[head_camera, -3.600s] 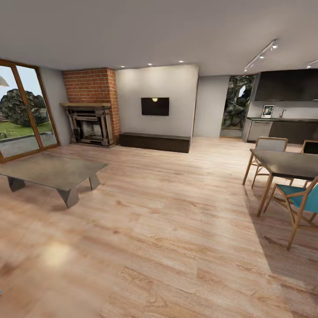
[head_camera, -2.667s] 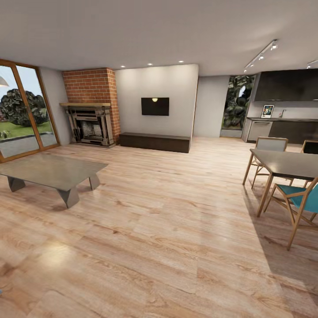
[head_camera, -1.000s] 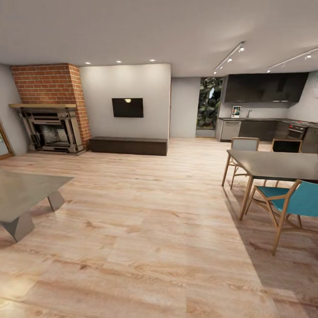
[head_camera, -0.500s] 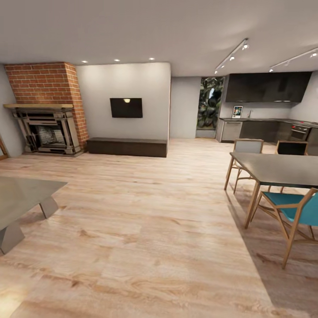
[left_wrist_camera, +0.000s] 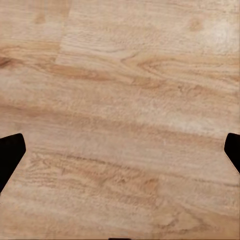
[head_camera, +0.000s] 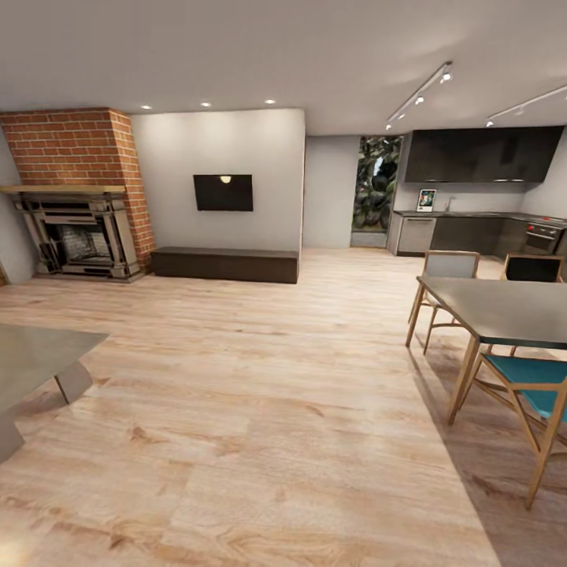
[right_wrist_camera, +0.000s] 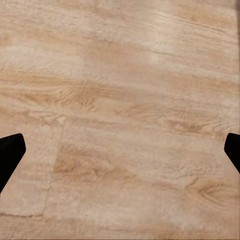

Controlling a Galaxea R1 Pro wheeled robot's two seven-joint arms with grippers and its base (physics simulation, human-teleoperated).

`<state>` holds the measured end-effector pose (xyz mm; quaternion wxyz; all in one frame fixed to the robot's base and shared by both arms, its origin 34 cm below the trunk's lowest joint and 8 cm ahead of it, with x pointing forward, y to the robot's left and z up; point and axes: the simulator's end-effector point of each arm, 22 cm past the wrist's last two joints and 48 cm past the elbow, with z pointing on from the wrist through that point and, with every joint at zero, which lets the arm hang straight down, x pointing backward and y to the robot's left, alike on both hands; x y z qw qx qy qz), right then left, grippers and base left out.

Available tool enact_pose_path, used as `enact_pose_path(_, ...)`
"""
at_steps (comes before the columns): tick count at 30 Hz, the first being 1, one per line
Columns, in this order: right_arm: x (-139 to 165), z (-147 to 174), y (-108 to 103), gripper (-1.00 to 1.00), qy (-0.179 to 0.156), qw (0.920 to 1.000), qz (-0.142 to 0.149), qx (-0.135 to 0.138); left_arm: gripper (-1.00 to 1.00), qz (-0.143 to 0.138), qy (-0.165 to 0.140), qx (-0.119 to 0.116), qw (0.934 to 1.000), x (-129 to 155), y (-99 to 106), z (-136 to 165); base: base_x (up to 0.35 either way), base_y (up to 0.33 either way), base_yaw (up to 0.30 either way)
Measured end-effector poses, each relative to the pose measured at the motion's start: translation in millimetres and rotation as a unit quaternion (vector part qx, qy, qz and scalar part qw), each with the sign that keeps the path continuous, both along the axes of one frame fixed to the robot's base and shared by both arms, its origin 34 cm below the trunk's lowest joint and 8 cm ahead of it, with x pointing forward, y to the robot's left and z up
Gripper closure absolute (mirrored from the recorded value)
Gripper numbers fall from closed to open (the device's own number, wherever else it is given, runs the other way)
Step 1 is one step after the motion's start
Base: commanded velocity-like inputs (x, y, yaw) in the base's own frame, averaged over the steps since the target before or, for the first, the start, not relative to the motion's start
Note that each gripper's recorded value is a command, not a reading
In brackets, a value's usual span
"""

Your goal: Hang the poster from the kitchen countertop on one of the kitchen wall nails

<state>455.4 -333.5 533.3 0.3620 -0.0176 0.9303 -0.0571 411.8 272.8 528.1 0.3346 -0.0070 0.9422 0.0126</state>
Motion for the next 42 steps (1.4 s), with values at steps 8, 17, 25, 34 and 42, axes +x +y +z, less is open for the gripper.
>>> enact_pose_path(8,0.0,0.0,0.2,-1.00,0.000,1.0000,0.000,0.000,-1.00,0.000,0.000,0.000,1.0000,0.3,0.0,0.1,0.338,-0.002,0.000)
enact_pose_path(17,0.0,-0.2,1.6,-1.00,0.000,1.0000,0.002,0.000,-1.00,0.000,0.000,0.000,1.0000,0.3,0.0,0.1,0.338,-0.058,0.000)
enact_pose_path(25,-0.4,-0.3,0.1,-1.00,0.001,1.0000,0.002,-0.001,-1.00,0.000,0.000,0.000,1.0000,0.4,0.0,0.1,0.338,-0.016,0.000)
enact_pose_path(34,-0.6,-0.1,-2.6,-1.00,0.001,1.0000,0.001,-0.002,-1.00,0.000,0.000,0.000,1.0000,0.2,0.0,0.1,0.338,-0.001,0.000)
enact_pose_path(42,-0.3,0.0,-1.9,-1.00,0.001,1.0000,0.002,-0.002,-1.00,0.000,0.000,0.000,1.0000,0.6,0.0,0.2,0.338,0.000,0.000)
